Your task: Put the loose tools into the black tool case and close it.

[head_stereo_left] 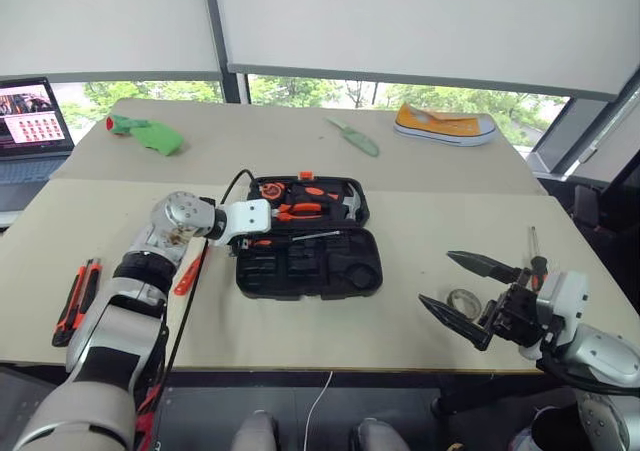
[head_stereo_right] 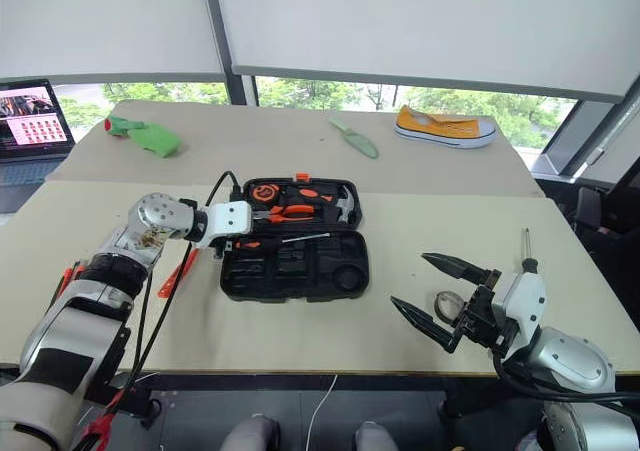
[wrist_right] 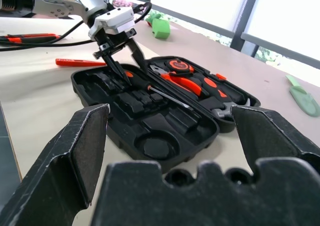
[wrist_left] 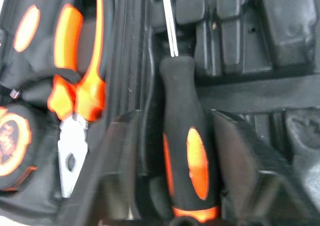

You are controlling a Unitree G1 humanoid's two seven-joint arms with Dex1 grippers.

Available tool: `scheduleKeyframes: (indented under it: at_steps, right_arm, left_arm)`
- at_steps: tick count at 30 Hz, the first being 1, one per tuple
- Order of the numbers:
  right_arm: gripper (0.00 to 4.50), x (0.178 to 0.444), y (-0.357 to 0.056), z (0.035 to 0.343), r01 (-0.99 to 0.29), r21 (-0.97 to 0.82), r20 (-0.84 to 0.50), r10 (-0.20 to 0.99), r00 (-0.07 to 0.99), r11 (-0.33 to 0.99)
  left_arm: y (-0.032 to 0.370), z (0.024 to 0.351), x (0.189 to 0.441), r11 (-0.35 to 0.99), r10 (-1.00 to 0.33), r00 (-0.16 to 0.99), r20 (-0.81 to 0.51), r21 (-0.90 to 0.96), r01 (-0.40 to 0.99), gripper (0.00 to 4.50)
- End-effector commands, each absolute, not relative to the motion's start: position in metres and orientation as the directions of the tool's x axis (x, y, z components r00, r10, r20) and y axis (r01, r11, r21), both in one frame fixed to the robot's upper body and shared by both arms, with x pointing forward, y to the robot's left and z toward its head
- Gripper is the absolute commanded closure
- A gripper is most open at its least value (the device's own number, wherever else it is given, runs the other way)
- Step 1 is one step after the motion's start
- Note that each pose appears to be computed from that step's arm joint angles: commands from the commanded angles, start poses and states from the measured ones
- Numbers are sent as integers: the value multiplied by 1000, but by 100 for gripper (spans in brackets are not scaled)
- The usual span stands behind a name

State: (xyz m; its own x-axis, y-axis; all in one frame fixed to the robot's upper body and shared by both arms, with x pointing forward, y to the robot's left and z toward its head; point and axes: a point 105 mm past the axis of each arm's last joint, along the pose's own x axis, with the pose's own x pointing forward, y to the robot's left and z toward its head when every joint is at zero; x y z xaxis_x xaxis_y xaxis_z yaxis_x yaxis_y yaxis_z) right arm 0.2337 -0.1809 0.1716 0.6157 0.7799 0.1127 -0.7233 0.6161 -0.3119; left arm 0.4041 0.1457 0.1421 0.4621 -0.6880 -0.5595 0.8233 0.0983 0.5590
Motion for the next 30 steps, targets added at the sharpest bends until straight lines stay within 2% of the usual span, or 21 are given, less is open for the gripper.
scheduleKeyframes:
  at_steps: [1, 3, 6, 12, 15, 23, 30]
  right_arm:
    - [0, 230, -179, 180, -723, -326, 133, 787, 602, 609]
    - [0, 230, -179, 179, -727, -319, 131, 788, 602, 608]
    - [0, 230, -177, 178, -729, -312, 132, 787, 602, 610]
    - [0, 231, -177, 176, -726, -303, 133, 782, 608, 617]
    - [0, 230, -179, 174, -720, -297, 133, 773, 620, 628]
    - [0, 227, -183, 165, -704, -266, 130, 748, 651, 659]
    - [0, 228, -185, 162, -688, -265, 131, 732, 668, 675]
  left_arm:
    - [134, 181, 409, 232, -790, 490, -369, 560, 795, 157]
    - [135, 185, 410, 285, -804, 497, -327, 520, 805, 157]
    - [132, 180, 409, 313, -813, 486, -321, 464, 829, 230]
    - [123, 147, 406, 327, -781, 481, -399, 395, 859, 447]
    - [125, 131, 407, 357, -741, 499, -450, 365, 860, 447]
    - [115, 100, 400, 322, -686, 469, -556, 347, 881, 447]
    - [111, 88, 399, 346, -694, 475, -541, 329, 879, 447]
